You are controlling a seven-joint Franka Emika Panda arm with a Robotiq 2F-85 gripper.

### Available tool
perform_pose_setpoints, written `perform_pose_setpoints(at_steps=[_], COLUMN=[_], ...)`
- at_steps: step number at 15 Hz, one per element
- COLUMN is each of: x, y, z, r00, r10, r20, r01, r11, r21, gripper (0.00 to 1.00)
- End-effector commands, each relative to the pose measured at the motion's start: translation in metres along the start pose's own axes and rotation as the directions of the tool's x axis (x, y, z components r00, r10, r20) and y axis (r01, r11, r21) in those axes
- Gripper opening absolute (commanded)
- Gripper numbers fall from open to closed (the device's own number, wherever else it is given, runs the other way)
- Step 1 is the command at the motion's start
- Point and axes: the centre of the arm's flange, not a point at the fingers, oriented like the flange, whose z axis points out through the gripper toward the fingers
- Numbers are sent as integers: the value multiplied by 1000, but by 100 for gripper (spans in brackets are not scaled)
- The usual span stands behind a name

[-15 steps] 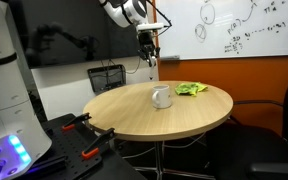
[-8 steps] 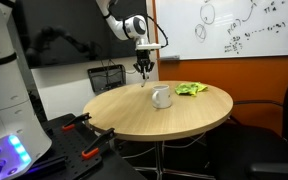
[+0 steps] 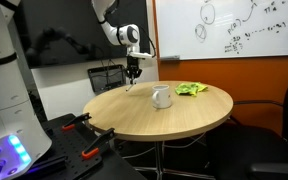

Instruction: Remove the marker from the mug.

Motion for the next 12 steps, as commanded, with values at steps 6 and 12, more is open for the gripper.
perform_pose_setpoints(at_steps=[6, 12], x=[-11, -26], y=[-9, -15], z=[9, -32], r00=[997, 996], r10=[-56, 80], r20=[61, 37], r01=[57, -81], r11=[998, 996], r21=[-8, 27], gripper=[69, 100])
